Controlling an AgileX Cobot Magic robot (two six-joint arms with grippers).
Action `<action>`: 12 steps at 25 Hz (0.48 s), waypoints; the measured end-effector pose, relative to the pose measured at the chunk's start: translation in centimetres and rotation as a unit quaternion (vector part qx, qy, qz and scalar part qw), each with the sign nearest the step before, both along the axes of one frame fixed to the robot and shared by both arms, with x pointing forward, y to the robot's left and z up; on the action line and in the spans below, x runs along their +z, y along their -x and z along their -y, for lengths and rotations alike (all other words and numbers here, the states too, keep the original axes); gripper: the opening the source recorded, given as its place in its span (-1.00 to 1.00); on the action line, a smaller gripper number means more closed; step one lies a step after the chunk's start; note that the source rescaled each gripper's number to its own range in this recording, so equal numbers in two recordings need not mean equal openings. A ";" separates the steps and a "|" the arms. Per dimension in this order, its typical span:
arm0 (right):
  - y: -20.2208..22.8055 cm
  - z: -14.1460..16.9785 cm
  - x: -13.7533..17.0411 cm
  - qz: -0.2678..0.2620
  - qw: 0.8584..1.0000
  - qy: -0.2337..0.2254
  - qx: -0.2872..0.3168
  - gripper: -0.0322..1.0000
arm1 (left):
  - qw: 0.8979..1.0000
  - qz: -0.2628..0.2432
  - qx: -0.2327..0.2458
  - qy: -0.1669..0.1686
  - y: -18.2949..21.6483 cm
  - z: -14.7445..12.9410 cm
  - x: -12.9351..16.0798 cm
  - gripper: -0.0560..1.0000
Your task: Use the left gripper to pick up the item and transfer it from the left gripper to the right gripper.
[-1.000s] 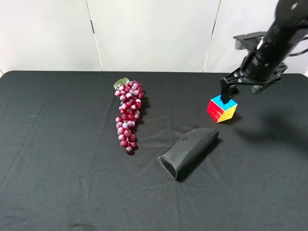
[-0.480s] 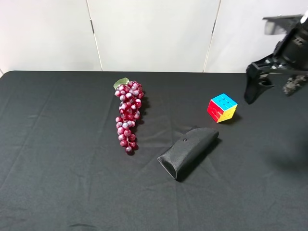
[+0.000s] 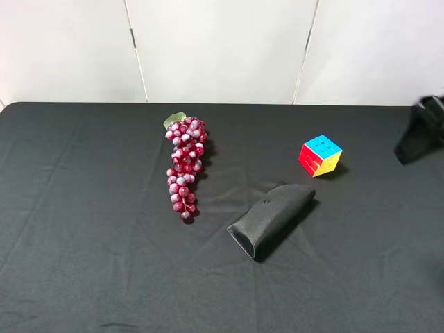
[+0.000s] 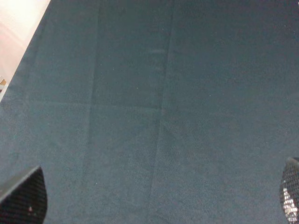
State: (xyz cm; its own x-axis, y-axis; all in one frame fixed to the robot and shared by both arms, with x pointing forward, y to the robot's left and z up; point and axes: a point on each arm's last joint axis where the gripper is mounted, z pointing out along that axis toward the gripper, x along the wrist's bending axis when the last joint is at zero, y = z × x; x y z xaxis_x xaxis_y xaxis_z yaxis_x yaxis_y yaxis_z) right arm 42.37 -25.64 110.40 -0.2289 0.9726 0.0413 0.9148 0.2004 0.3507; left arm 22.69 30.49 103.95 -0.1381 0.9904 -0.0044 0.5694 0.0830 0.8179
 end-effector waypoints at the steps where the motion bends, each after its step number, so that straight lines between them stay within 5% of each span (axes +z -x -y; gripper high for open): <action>1: 0.8 0.2 -0.1 0.004 1.000 -0.001 0.000 0.99 | 1.000 0.000 0.000 0.000 0.0 0.0 0.0 1.00; 12: 12.0 2.4 -0.6 0.139 0.990 -0.033 -0.008 0.99 | 1.000 0.000 0.000 0.000 0.0 0.0 0.0 1.00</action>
State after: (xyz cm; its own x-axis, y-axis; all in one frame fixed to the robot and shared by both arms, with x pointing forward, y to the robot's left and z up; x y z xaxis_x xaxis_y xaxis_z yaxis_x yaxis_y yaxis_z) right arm 30.38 -28.07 109.82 -0.2244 0.9736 0.0424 0.7842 0.1546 0.6010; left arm 22.69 30.49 103.95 -0.1381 0.9904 -0.0044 0.5694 0.0830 0.8179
